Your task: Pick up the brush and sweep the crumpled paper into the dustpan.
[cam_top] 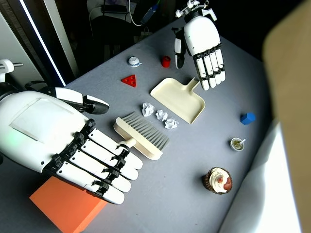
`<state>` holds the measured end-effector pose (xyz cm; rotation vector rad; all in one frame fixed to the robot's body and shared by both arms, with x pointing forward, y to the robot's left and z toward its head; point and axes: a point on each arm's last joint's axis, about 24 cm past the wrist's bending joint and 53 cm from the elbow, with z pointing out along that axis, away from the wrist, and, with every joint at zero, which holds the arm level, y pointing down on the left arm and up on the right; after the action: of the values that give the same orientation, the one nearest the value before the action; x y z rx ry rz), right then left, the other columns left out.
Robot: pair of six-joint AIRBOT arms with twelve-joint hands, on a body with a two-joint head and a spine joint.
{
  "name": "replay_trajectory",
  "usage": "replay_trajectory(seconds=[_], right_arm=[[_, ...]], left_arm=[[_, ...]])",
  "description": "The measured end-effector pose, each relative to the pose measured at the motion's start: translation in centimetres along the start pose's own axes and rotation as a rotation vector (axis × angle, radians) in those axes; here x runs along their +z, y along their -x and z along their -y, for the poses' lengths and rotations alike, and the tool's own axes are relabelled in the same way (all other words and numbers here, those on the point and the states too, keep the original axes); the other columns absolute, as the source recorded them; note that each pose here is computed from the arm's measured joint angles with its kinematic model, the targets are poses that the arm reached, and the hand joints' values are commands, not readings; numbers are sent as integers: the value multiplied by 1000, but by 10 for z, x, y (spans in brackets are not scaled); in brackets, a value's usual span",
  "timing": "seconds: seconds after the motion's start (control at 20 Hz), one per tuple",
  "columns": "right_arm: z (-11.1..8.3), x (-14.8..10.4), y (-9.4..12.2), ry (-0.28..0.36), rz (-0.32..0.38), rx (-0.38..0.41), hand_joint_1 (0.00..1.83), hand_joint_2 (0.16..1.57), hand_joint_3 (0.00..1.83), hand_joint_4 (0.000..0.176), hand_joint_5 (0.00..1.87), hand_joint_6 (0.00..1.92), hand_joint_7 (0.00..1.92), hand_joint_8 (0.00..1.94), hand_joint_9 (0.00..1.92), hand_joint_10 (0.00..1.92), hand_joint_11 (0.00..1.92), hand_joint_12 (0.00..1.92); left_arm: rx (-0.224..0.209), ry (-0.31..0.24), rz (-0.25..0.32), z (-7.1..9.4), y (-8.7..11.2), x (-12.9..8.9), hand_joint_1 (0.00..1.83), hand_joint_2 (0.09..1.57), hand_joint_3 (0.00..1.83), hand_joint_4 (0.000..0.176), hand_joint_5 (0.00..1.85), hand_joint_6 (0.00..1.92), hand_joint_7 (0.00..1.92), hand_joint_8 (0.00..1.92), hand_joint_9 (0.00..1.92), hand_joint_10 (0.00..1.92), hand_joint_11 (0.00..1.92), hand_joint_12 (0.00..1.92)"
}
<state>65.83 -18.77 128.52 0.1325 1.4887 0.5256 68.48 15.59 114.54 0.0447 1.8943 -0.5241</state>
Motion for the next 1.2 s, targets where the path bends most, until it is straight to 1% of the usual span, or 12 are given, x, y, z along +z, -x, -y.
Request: replay_trajectory(seconds=[0.1,0.15,0.25,0.3,0.35,0.4,0.55,0.7,0.9,1.05,1.1,1.2], right_arm=[[0,0,0,0,0,1,0,913,8,0,0,0,0,0,11,0,25,0],[-1,0,0,2,-1,0,0,922,10,0,0,0,0,0,1,0,15,0],[-1,0,0,2,-1,0,0,912,4,0,0,0,0,0,0,0,11,4],[-1,0,0,2,-1,0,0,911,2,0,0,0,25,9,36,14,46,19],[-1,0,0,2,-1,0,0,911,2,0,0,0,25,9,36,14,46,19],[-1,0,0,2,-1,0,0,912,1,0,30,3,73,7,86,10,87,21],[-1,0,-1,2,-1,1,0,925,5,0,17,0,62,0,81,2,81,13],[-1,0,-1,3,-1,1,0,910,0,0,32,6,71,3,88,4,98,18],[-1,0,-1,3,-1,1,0,913,0,0,67,15,113,17,123,15,129,26],[-1,0,-1,3,-1,1,0,915,0,0,70,11,115,12,125,11,133,24],[-1,0,-1,3,-1,1,0,924,3,0,40,2,88,2,97,2,106,11],[-1,0,-1,2,-1,1,0,923,2,0,24,0,69,0,77,0,85,2]], left_arm=[[-1,12,-7,-5,-4,3,1002,929,0,0,66,0,70,0,92,3,132,45],[-10,17,-11,-7,-6,4,1004,925,0,0,74,4,75,3,94,3,132,45],[-14,24,-22,-10,-11,7,1013,924,0,0,82,6,62,4,89,3,118,39],[-20,27,-26,-11,-12,8,1023,923,0,0,102,13,77,9,98,6,131,44],[-26,29,-27,-12,-13,10,1023,923,0,0,102,13,77,9,98,6,131,44],[-26,34,-23,-14,-12,13,1014,923,0,0,117,14,100,14,110,9,155,54],[-35,51,-18,-21,-10,17,990,931,0,0,105,4,94,6,116,7,165,57],[-36,73,-24,-31,-12,18,1004,935,1,0,117,6,116,10,122,6,159,54],[-23,90,-30,-39,-15,18,1000,940,3,0,137,9,145,14,156,15,181,62],[-20,86,-44,-38,-22,20,1023,929,0,0,148,7,146,6,166,10,177,60],[-19,84,-45,-37,-22,20,1015,927,0,0,157,9,163,11,188,16,197,68],[-14,90,-47,-39,-24,21,976,940,4,0,144,1,150,3,169,5,181,61]])
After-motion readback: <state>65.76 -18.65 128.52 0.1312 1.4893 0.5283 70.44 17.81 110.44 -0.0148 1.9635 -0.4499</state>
